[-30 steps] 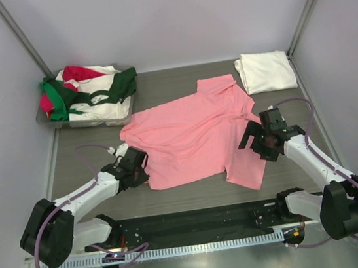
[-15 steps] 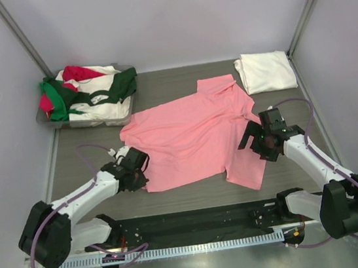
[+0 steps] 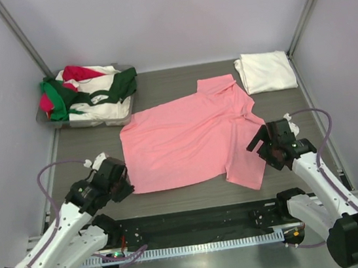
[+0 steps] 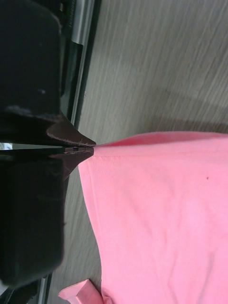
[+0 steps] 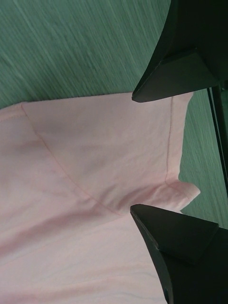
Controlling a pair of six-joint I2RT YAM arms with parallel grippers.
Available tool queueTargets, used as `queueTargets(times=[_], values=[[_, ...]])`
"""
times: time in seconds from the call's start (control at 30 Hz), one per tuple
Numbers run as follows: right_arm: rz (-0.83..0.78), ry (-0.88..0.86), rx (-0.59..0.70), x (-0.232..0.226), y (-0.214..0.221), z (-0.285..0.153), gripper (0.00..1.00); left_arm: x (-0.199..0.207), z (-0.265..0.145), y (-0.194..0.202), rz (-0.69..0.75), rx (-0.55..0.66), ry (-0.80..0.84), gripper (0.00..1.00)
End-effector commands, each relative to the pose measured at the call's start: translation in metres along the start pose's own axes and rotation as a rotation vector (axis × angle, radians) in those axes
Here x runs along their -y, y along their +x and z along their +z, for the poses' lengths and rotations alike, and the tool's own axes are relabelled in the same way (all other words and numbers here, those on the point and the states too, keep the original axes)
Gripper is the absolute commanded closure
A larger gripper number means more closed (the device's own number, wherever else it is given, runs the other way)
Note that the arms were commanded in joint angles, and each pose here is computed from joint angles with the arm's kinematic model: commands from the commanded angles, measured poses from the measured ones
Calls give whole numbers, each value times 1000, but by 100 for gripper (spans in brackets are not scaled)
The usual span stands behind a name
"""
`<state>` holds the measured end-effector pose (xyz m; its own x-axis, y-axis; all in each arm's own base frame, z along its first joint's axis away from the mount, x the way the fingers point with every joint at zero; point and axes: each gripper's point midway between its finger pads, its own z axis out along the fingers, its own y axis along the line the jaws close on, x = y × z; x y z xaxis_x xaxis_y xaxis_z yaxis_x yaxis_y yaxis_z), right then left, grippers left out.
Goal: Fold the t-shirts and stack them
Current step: Flatten the tshirt out
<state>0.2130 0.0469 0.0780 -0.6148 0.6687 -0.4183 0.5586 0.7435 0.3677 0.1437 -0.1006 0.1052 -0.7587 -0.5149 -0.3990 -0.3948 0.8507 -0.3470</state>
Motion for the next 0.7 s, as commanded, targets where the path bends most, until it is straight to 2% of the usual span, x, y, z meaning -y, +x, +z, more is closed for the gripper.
queueTargets(times=[0.0, 0.17, 0.23, 0.4, 0.53, 0.6, 0.67], values=[[36, 117, -41, 25, 14, 5, 6, -26, -22, 1, -29, 12, -65, 100], [5, 145, -114, 33, 43, 12, 7, -37, -28, -1, -43, 52, -62, 100], [-25, 119, -134, 29, 57, 11, 13, -38, -29, -1, -52, 59, -51, 100], [-32, 134, -117, 24, 77, 10, 17, -39, -34, -5, -54, 79, -42, 100], [-52, 166, -155, 32, 98, 22, 20, -39, -38, -9, -68, 104, -26, 100], [-78, 174, -151, 33, 103, 20, 23, -40, -39, -9, -74, 108, -22, 100], [-84, 178, -139, 33, 101, 21, 31, -40, -40, -10, -80, 115, -14, 100]])
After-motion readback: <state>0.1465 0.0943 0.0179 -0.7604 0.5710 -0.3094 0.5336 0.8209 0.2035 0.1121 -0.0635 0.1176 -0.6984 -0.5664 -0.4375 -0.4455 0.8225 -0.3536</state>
